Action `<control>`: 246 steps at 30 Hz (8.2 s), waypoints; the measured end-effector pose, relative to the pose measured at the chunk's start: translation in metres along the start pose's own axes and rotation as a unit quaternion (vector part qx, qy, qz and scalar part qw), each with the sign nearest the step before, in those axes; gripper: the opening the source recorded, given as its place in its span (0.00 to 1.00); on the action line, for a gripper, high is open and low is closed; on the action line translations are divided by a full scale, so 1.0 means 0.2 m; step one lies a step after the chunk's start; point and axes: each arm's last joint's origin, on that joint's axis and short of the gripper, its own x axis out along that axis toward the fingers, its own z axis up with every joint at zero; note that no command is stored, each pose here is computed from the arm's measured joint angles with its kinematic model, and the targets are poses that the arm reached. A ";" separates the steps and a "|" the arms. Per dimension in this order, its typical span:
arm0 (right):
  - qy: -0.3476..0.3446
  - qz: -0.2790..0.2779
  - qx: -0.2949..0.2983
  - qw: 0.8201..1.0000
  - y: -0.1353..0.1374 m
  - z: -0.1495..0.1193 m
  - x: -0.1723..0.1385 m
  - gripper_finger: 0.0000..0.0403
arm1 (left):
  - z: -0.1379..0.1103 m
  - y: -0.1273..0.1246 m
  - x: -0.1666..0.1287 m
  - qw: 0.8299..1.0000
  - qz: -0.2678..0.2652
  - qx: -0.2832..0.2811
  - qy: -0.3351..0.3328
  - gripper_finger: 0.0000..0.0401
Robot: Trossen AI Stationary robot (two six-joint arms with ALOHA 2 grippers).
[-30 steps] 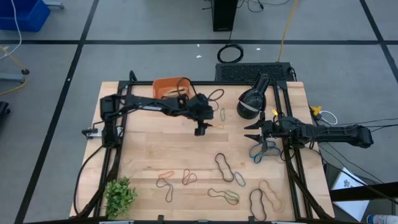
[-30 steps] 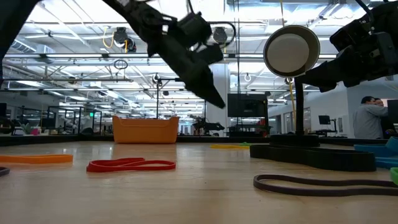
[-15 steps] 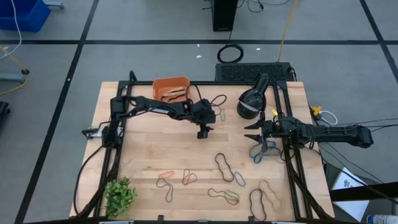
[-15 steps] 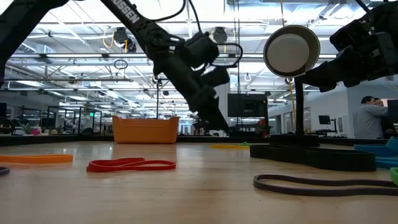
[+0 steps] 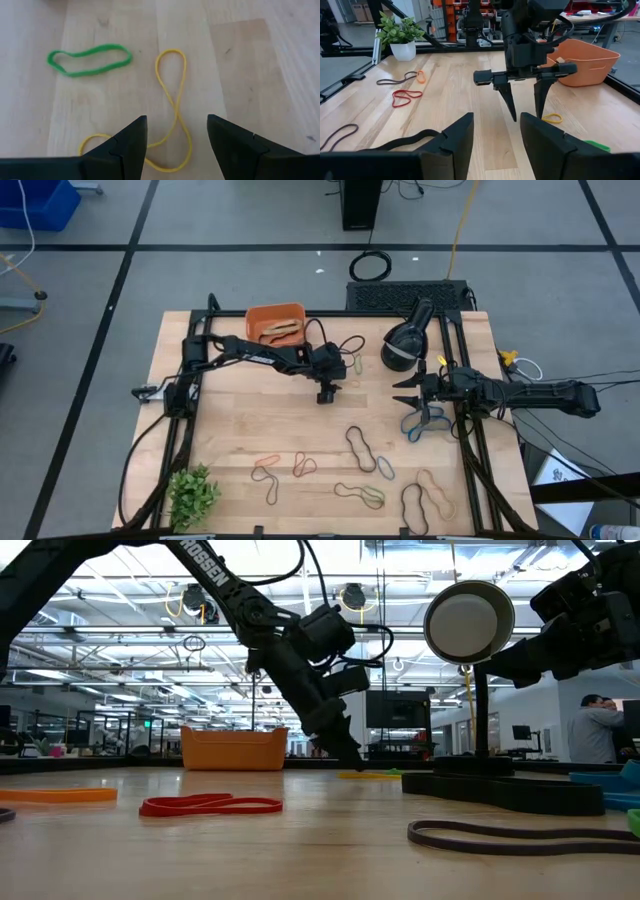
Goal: Pick and place rubber bands into bin
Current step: Put the yellow rubber band into the orange container, then put the top green rubber band into the orange container
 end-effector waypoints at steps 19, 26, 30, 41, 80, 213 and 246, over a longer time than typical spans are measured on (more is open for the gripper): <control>0.000 -0.023 0.000 1.000 -0.01 0.00 0.00 0.38 | -0.02 -0.03 0.04 1.000 -0.006 -0.005 0.010 0.28; 0.000 -0.023 0.000 1.000 -0.01 0.00 0.00 0.38 | -0.02 -0.02 0.04 1.000 0.012 -0.003 0.014 0.04; 0.000 -0.023 0.000 1.000 -0.01 0.00 0.00 0.38 | -0.02 -0.02 0.05 1.000 0.018 -0.003 0.016 0.03; 0.000 -0.023 0.000 1.000 -0.01 0.00 0.00 0.38 | 0.06 -0.03 -0.15 0.999 0.036 -0.035 0.017 0.01; -0.001 -0.023 0.000 1.000 -0.01 0.00 0.00 0.38 | 0.07 0.37 -1.26 0.918 0.348 -0.183 -0.047 0.01; -0.001 -0.023 0.013 1.000 -0.01 0.00 0.00 0.38 | 0.41 0.06 0.02 0.985 0.134 -0.111 -0.019 0.40; 0.006 -0.023 0.014 1.000 -0.01 -0.01 0.00 0.38 | 0.19 0.10 0.32 0.988 0.107 -0.105 0.042 0.33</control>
